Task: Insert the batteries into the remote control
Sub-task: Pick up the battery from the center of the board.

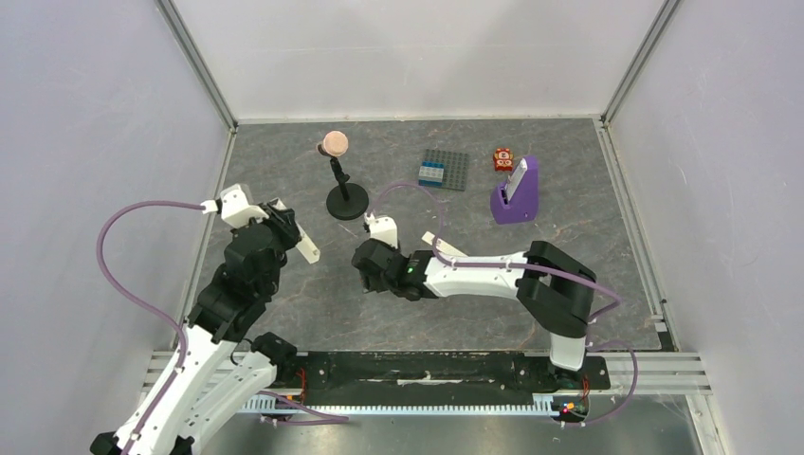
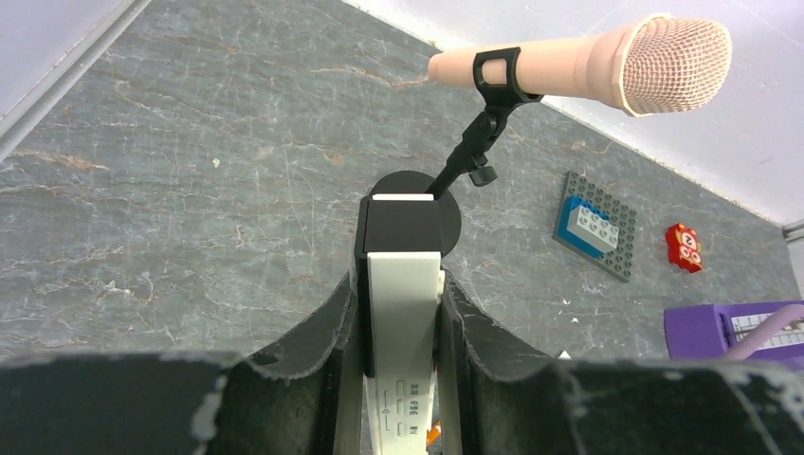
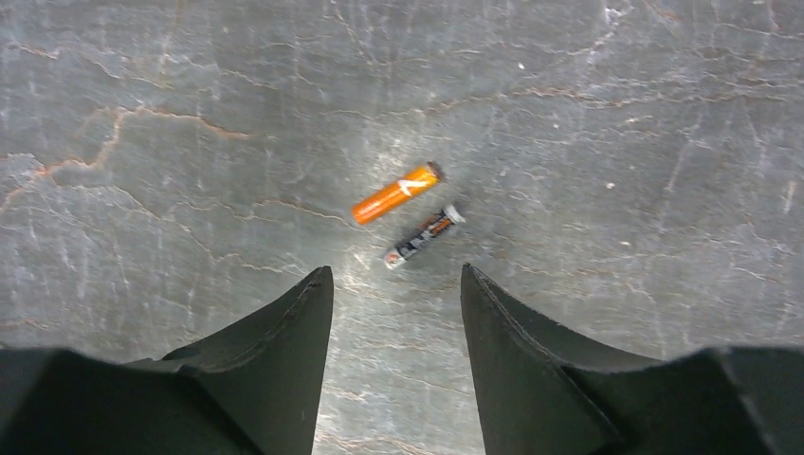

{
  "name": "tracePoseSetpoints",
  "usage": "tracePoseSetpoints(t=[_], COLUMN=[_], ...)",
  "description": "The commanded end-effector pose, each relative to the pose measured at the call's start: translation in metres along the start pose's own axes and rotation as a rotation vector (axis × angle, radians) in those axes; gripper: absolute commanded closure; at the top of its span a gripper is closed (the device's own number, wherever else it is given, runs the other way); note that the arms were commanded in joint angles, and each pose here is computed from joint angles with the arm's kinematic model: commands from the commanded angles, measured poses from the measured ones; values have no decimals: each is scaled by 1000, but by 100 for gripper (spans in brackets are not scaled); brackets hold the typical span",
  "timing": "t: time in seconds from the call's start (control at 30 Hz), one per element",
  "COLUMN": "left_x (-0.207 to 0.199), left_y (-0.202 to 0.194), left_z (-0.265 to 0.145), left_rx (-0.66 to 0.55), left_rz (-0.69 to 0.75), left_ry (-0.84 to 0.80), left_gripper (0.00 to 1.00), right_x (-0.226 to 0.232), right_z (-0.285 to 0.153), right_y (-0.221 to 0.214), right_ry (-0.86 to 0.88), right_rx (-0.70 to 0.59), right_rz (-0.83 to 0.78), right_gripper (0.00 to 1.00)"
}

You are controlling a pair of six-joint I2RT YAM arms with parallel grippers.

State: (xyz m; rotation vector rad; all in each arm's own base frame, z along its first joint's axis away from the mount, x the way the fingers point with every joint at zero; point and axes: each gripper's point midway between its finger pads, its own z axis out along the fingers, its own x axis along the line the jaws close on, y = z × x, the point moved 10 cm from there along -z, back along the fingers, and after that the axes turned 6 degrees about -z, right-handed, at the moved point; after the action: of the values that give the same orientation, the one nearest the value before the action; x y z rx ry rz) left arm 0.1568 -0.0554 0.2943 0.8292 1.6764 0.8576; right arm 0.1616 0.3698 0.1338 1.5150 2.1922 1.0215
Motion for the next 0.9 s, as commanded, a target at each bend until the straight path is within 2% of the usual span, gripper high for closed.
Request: tracePoseSetpoints(t=[0.0,0.13,0.27,0.53,0.87], left_x=[2,6,9,17,18], left_y=[19,21,22,18,15], left_z=[-12,-18,-22,-27,-26], left_rx=[-79,-83,-89,-96,-89], left_rz=[-8,-9,-13,-20,-24], left_ry=[-13,-26,-29,-31,-28], left_gripper=[98,98,98,98,98], right_x=[19,30,34,14,11], right_z=[6,19,28,20,37], right_y=[14,18,14,5,-5], right_ry=[-58,-98,-101,-197,-234], right_rx=[-81,-45,-19,-37,24], right_rz=[67,98,116,132,132], right_gripper=[44,44,51,54,58])
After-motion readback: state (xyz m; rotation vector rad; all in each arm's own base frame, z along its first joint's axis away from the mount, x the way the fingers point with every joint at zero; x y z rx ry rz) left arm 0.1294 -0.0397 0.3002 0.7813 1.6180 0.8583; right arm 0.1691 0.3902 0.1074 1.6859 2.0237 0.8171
